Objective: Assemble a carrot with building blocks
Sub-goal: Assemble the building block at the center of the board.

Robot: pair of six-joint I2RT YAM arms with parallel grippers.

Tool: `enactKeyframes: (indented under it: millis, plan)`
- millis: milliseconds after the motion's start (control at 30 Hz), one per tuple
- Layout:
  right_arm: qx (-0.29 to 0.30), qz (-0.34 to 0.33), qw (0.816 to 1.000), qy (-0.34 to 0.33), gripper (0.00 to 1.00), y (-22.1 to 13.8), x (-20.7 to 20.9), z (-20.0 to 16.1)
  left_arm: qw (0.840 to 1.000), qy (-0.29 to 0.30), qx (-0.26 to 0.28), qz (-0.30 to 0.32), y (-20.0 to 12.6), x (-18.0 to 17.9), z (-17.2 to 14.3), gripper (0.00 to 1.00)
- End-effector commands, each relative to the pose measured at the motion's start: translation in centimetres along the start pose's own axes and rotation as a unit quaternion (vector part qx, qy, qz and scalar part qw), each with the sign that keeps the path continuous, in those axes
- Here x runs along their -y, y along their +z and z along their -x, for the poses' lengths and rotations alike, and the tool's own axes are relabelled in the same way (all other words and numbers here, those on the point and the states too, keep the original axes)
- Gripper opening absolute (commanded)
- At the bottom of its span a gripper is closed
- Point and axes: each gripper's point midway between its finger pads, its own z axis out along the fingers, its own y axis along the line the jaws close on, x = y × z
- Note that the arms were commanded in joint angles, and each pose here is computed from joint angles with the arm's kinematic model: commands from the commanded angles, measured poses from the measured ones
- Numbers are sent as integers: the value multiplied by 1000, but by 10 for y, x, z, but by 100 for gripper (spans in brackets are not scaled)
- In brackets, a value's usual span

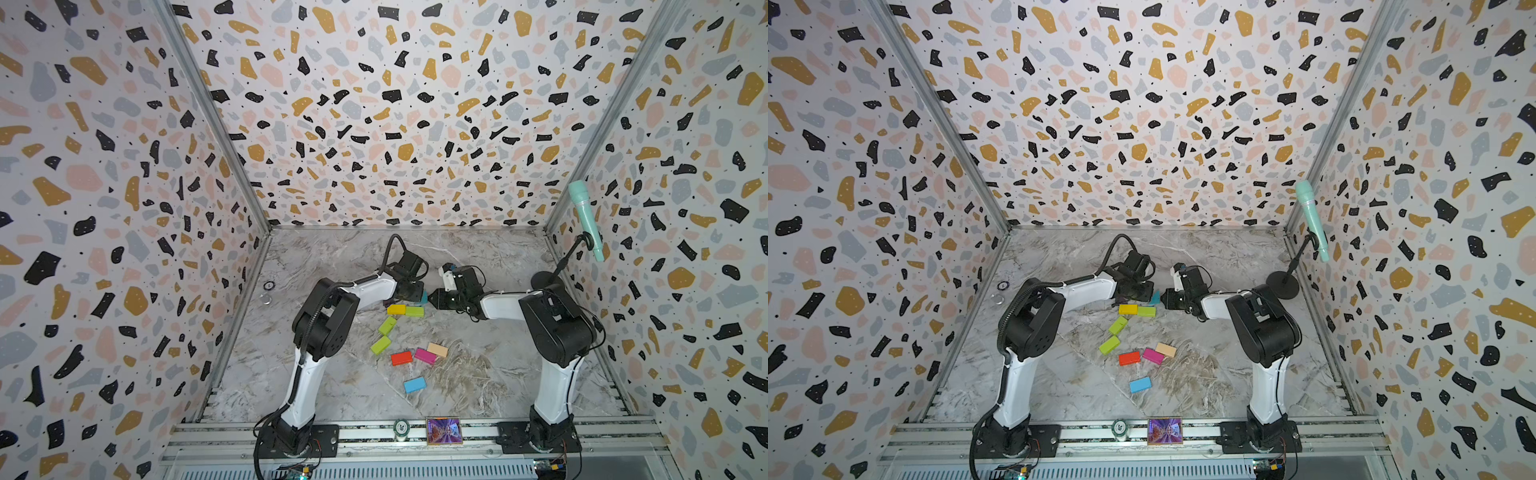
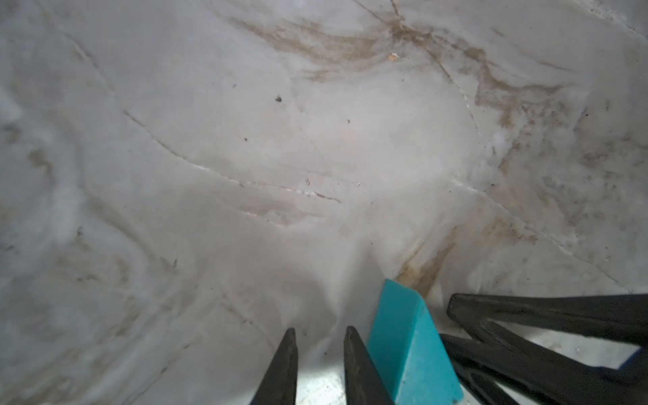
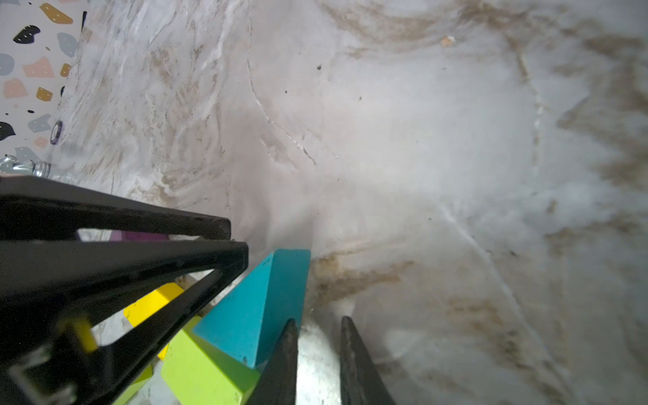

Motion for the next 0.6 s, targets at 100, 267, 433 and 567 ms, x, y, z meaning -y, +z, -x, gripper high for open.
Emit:
enactKeyframes:
  millis: [100, 267, 433, 567]
  plan:
    - [1, -15, 1000, -1, 24, 1, 4, 6, 1000, 19, -7, -3, 9, 7, 2, 25]
    - [-6, -14, 1000, -2, 24, 7, 5, 5, 1000, 21, -13, -2, 11, 7, -4, 25]
    - [-6, -14, 1000, -5, 24, 4, 2, 2, 1000, 24, -13, -5, 10, 11, -6, 25]
    - [-7, -12, 1000, -4, 25, 1, -2, 0, 999, 28, -13, -8, 9, 16, -7, 25]
